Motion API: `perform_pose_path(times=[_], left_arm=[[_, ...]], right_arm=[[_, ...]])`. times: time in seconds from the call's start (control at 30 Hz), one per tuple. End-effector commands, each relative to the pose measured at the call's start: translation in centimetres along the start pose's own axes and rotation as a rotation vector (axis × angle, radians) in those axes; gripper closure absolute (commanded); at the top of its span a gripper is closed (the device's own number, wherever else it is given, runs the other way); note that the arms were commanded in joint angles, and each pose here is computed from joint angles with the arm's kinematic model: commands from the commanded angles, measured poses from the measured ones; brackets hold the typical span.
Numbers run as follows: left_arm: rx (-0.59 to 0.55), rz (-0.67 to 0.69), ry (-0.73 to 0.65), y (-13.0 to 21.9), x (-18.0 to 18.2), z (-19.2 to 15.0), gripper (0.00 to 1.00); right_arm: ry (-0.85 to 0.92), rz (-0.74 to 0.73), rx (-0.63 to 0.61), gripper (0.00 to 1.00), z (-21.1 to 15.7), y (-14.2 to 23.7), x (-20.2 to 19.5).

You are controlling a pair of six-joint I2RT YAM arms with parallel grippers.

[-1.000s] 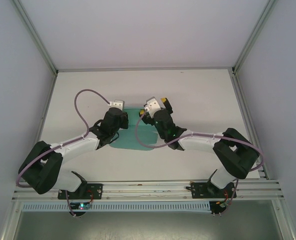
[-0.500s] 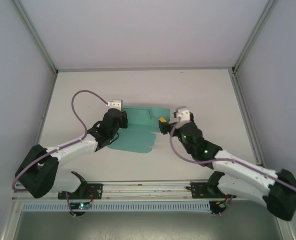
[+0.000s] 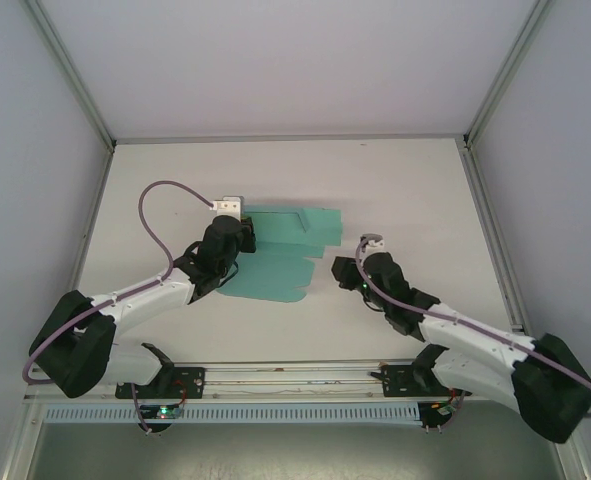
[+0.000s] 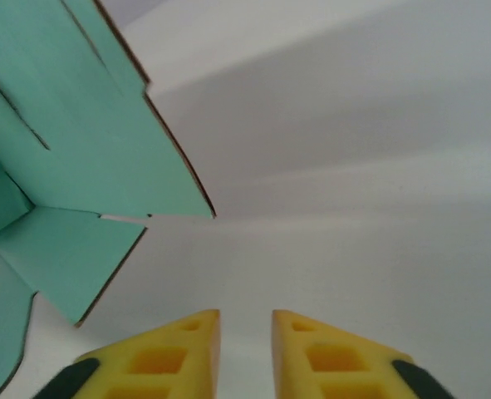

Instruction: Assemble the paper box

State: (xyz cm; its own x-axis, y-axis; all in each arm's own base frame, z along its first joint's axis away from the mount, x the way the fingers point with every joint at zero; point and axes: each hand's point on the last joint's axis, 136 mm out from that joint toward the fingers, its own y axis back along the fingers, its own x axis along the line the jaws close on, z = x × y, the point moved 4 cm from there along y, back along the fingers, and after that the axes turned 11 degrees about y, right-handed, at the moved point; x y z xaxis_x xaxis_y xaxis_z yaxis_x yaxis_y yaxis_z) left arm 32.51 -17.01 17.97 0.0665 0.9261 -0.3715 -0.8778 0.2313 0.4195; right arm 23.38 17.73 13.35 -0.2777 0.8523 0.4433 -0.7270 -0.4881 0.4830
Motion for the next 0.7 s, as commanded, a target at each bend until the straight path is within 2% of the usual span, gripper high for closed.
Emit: perform_pose_path(times=[0.0,0.2,0.33,0.57,0.67], left_arm=[[-0.052,-0.038,0.028,0.3,-0.9,1.2,1.00],[-0.043,-0.011,0.010,0.3,-0.4,0.9,1.00],[-0.031,0.000,0.000,0.0,-0.2,0.5,1.00],[-0.001,-0.030,0.011,-0.6,-0.9,0.2,1.00],[0.003,-0.026,0.018,-0.6,-0.8,0.2,1.00]], right_arm=[[-0.015,0.141,-0.053,0.84,2.8,-0.9,3.1],[0.024,0.173,-0.101,0.92,4.6,-1.2,4.2],[0.026,0.203,-0.088,0.92,4.4,-0.8,4.6],[0.028,0.343,-0.028,0.93,3.8,-2.0,6.9],[0.033,0.336,-0.038,0.90,4.2,-2.8,7.1]])
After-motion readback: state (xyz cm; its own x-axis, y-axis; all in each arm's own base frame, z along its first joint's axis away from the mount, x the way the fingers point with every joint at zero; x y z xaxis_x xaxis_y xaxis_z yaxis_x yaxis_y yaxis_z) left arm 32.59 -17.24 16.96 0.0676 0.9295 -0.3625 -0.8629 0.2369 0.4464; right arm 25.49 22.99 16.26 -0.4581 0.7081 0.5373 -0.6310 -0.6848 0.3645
